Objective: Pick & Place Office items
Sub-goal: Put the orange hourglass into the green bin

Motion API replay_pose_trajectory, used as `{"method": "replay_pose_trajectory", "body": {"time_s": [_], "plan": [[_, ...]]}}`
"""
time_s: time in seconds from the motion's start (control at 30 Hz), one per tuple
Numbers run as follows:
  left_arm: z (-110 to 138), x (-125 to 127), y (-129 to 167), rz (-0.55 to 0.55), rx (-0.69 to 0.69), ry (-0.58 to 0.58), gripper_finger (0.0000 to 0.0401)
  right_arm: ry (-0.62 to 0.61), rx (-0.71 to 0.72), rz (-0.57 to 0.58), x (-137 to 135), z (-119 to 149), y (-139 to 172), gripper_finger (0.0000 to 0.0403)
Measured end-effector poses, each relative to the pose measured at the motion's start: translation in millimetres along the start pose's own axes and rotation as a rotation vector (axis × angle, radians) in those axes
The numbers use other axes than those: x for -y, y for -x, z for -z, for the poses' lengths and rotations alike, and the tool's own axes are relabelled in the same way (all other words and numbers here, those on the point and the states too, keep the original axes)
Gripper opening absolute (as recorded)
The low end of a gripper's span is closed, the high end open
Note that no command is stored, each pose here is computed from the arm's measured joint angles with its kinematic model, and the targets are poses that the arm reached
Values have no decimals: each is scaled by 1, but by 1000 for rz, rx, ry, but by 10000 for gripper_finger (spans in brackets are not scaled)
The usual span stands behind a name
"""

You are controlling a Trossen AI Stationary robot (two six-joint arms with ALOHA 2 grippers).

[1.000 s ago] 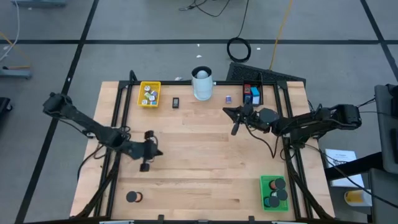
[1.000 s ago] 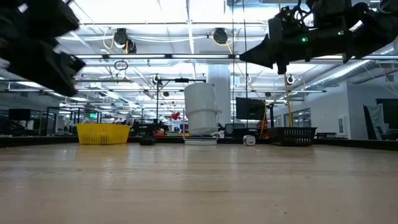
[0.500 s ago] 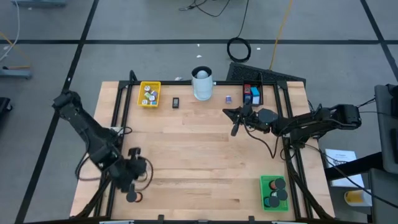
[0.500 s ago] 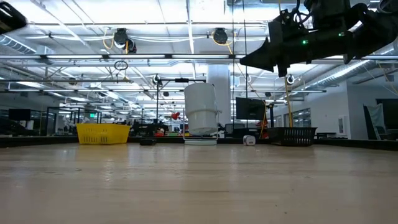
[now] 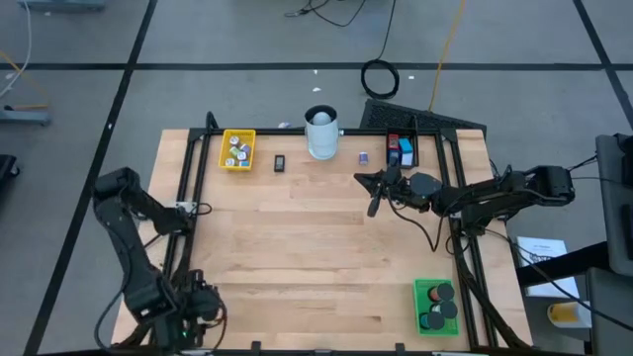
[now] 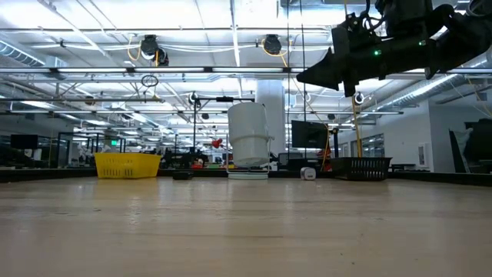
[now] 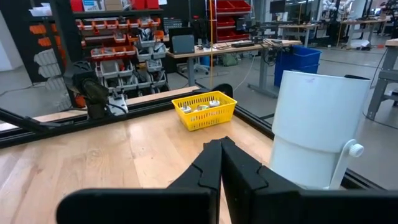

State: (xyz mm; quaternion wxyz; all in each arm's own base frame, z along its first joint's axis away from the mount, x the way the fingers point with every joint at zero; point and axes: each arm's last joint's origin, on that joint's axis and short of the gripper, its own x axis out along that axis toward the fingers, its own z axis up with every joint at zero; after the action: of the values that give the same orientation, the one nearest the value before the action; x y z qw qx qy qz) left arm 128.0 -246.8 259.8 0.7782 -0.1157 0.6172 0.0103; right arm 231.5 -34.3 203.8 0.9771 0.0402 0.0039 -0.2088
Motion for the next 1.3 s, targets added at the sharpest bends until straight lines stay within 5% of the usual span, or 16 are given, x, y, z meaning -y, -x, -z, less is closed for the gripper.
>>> {"method": "replay_pose_trajectory", "body": {"time_s": [0.2,0.4,0.73,1.07,1.3], "plan": [[-9,9,-13,-29,-26,128,380,0,-1,0,0,0,0,2],[-17,8,-25,-67,-91,209,396,1,-4,1,0,1,0,2],[-19,9,-45,-134,-193,223,347,4,-14,2,0,1,0,2],[-15,8,-48,-176,-198,172,216,5,-15,2,0,2,0,2],[-25,-2,-46,-231,-156,23,215,5,-16,2,0,2,0,2]]}}
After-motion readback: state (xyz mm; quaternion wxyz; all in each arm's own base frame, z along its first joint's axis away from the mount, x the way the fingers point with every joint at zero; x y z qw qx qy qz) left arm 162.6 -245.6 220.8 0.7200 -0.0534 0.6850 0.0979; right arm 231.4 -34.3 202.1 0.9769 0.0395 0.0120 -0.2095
